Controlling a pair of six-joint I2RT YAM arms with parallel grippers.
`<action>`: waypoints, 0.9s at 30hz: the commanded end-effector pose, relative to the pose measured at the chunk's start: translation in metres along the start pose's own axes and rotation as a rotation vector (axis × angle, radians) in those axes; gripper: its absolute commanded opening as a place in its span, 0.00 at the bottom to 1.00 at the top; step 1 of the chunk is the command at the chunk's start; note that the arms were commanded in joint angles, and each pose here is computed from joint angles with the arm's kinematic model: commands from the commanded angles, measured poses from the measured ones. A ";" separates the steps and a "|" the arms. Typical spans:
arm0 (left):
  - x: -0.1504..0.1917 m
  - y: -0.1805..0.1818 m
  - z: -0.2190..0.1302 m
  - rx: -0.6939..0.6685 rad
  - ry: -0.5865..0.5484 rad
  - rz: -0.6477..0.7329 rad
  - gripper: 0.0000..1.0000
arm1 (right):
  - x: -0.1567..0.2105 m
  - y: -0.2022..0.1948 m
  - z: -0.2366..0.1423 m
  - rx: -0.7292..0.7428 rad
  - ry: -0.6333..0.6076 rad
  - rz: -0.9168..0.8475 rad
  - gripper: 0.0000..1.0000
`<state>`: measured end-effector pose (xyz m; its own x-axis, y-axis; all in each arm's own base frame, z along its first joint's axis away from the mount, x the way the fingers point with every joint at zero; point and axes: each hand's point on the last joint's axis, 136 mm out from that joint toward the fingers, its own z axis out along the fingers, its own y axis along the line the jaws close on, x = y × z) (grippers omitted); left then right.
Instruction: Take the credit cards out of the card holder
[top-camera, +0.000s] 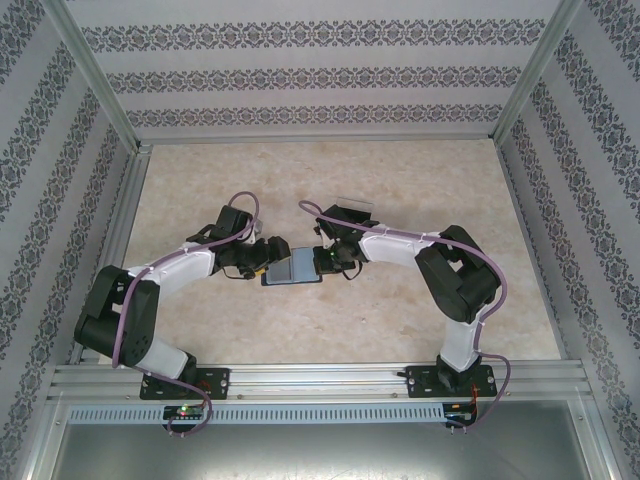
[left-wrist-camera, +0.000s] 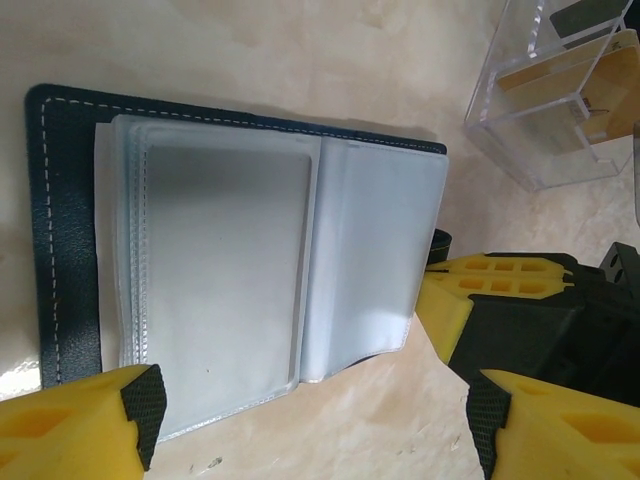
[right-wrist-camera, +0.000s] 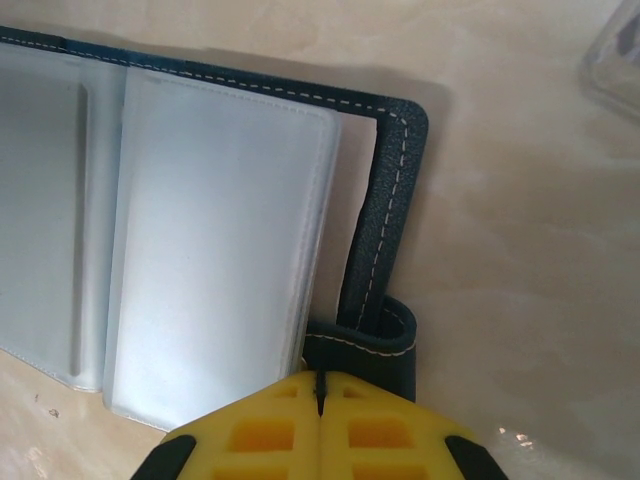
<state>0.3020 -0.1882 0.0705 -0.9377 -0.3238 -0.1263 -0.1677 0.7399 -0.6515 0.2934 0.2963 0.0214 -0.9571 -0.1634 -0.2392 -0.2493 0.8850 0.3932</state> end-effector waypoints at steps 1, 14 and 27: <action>0.000 -0.001 0.003 -0.017 0.008 0.031 0.80 | 0.008 0.003 0.004 0.003 0.038 0.005 0.07; 0.013 0.009 0.018 -0.013 0.077 0.009 0.79 | 0.010 0.005 0.005 0.000 0.039 0.004 0.07; 0.009 0.006 0.012 -0.019 0.030 0.003 0.75 | 0.012 0.005 0.005 0.002 0.044 0.002 0.07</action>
<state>0.2989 -0.1995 0.0572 -0.9536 -0.2893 -0.0832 -0.1624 0.7273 -0.6669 0.2901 0.2995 0.0216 -0.9572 -0.1694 -0.2347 -0.2537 0.8813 0.3987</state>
